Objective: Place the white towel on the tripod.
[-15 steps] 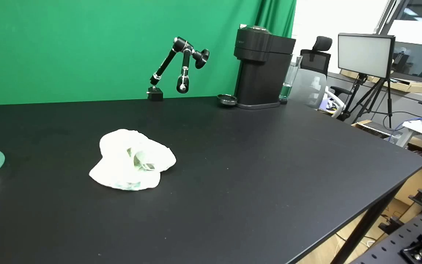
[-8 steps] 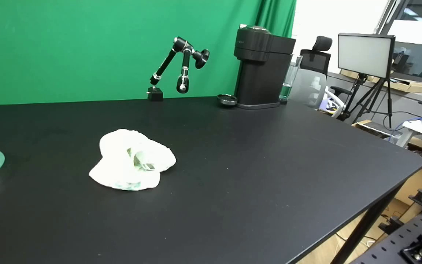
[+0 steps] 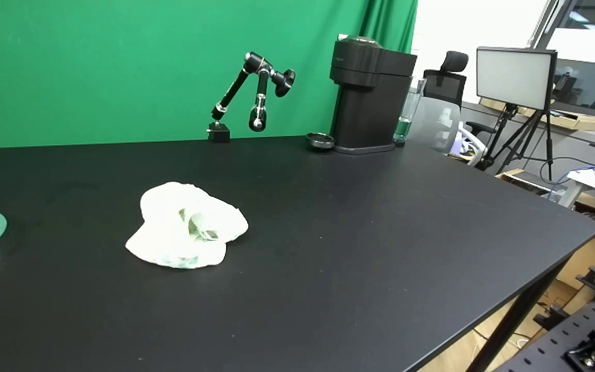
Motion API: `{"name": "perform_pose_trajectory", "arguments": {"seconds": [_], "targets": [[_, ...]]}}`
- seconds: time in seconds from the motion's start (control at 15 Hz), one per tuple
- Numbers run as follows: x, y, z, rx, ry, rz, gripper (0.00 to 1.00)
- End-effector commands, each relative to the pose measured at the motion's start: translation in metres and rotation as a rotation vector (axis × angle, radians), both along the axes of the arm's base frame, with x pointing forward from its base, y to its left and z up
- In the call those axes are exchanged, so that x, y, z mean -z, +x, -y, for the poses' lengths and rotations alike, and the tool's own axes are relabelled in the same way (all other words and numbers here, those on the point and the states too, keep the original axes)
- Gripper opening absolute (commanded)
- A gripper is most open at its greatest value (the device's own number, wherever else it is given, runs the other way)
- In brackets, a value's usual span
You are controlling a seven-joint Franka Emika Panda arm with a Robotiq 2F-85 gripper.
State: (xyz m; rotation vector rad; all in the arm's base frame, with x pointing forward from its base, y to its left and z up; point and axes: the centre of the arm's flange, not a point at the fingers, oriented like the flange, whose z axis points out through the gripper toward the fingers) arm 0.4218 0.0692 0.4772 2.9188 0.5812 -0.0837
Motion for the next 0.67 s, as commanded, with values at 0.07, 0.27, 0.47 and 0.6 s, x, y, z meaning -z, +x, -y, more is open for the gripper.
{"name": "perform_pose_trajectory", "arguments": {"seconds": [0.07,0.27,0.47,0.6], "targets": [[0.057,0.003,-0.037,-0.065,-0.010,0.024,1.00],[0.087,0.007,-0.055,-0.096,0.037,0.002,1.00],[0.116,0.008,-0.072,-0.130,0.092,-0.025,1.00],[0.137,0.006,-0.086,-0.184,0.151,-0.067,1.00]]}}
